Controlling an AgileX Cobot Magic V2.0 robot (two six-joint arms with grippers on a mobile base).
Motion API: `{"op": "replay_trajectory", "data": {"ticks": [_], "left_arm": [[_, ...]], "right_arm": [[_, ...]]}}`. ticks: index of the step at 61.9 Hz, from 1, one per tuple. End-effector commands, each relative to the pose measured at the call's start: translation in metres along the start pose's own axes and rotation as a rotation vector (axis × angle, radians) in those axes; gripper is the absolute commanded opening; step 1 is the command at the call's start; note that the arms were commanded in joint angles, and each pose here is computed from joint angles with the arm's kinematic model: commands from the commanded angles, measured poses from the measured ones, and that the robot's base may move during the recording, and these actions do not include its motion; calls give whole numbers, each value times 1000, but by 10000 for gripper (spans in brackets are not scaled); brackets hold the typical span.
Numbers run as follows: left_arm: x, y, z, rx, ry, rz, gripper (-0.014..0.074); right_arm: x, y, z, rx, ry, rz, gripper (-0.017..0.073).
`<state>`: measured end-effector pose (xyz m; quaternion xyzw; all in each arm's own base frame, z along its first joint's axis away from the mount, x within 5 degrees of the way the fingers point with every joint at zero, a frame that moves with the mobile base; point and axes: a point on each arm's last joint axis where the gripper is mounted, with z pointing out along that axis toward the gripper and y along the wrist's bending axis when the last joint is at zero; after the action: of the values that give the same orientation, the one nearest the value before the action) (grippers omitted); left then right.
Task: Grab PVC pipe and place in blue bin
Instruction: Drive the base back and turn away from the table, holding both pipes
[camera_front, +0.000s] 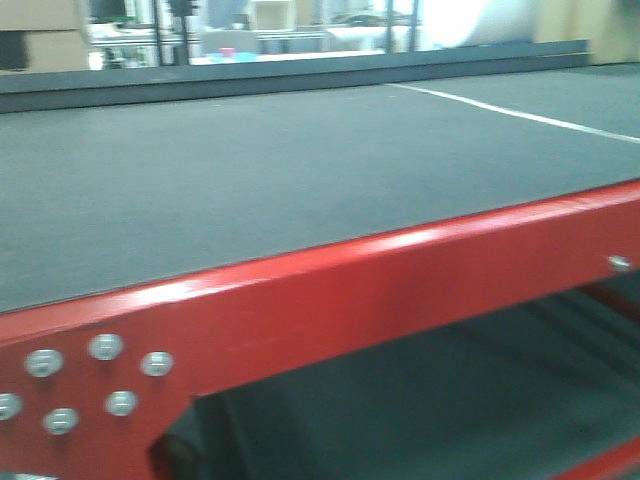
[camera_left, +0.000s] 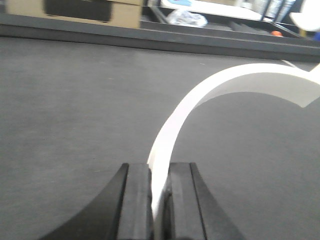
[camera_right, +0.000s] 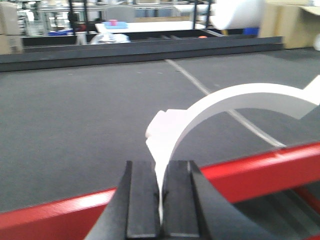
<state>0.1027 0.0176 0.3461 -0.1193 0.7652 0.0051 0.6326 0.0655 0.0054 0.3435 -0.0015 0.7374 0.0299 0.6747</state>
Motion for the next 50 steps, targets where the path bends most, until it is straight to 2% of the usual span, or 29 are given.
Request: {"op": "replay_trajectory", "data": {"ticks": [1,50], "left_arm": [[-3,0,-2,3,-28,-15,-111],[-3,0,-2,3,-28,-15,-111]], "right_arm": [[-2,-1,0,11,-22,-9,-162],[-2,-1,0,11,-22,-9,-162]]}}
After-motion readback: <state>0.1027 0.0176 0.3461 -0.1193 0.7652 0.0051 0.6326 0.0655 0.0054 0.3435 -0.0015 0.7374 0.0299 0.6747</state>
